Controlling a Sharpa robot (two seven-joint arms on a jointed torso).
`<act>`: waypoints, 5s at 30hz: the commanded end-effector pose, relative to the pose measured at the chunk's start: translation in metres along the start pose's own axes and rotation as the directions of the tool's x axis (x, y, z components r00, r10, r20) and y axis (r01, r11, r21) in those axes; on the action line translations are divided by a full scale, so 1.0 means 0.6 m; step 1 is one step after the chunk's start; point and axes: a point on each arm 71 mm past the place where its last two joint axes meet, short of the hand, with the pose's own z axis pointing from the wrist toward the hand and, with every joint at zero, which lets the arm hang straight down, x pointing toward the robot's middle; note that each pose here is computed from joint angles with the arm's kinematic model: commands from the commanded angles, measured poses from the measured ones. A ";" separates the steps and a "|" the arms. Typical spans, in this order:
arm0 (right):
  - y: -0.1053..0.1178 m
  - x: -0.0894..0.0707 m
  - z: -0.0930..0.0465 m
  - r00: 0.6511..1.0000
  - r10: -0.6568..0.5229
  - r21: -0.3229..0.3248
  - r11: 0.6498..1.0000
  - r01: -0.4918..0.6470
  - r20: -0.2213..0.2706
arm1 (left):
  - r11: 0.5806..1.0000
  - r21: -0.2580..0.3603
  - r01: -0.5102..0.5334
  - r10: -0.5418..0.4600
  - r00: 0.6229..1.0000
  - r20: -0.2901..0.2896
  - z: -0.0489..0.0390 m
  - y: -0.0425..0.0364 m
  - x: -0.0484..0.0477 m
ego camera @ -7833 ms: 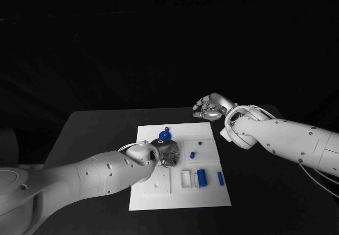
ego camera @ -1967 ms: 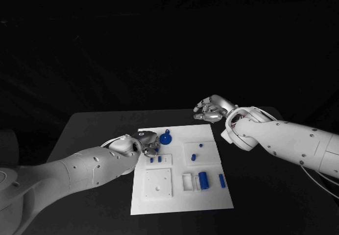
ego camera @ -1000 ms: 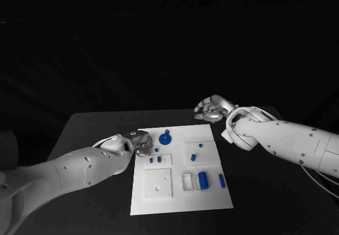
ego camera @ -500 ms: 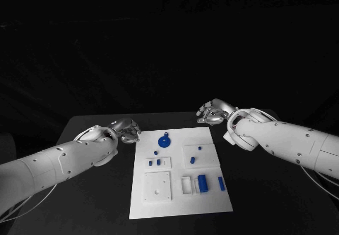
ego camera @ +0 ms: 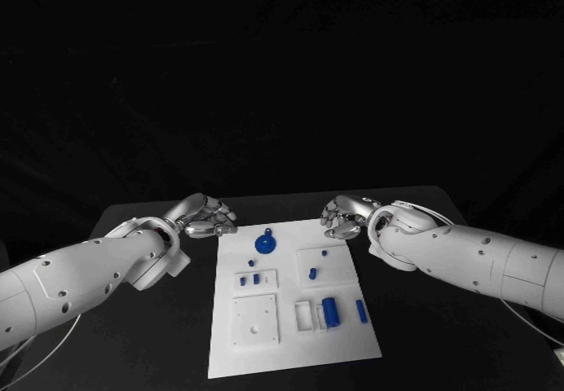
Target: Assemble the parts on the task board
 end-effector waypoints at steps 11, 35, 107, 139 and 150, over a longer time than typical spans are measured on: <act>0.021 0.057 -0.006 0.958 -0.283 -0.033 0.959 0.282 -0.039 | 0.887 -0.002 0.461 -0.461 0.886 0.050 -0.024 -0.008 -0.004; 0.020 0.096 0.004 0.940 -0.340 0.022 0.940 0.341 -0.022 | 0.867 -0.009 0.498 -0.498 0.866 0.037 -0.024 -0.012 0.002; 0.028 0.136 0.010 0.920 -0.393 0.018 0.920 0.393 0.009 | 0.860 -0.026 0.509 -0.509 0.860 0.028 -0.021 -0.012 0.006; 0.047 0.083 -0.008 0.954 -0.279 0.005 0.960 0.280 0.113 | 0.859 -0.026 0.512 -0.511 0.859 0.047 -0.023 -0.006 -0.001; 0.115 0.076 -0.021 0.978 -0.166 -0.096 0.979 0.179 0.127 | 0.861 -0.022 0.507 -0.505 0.861 0.063 -0.022 -0.003 -0.004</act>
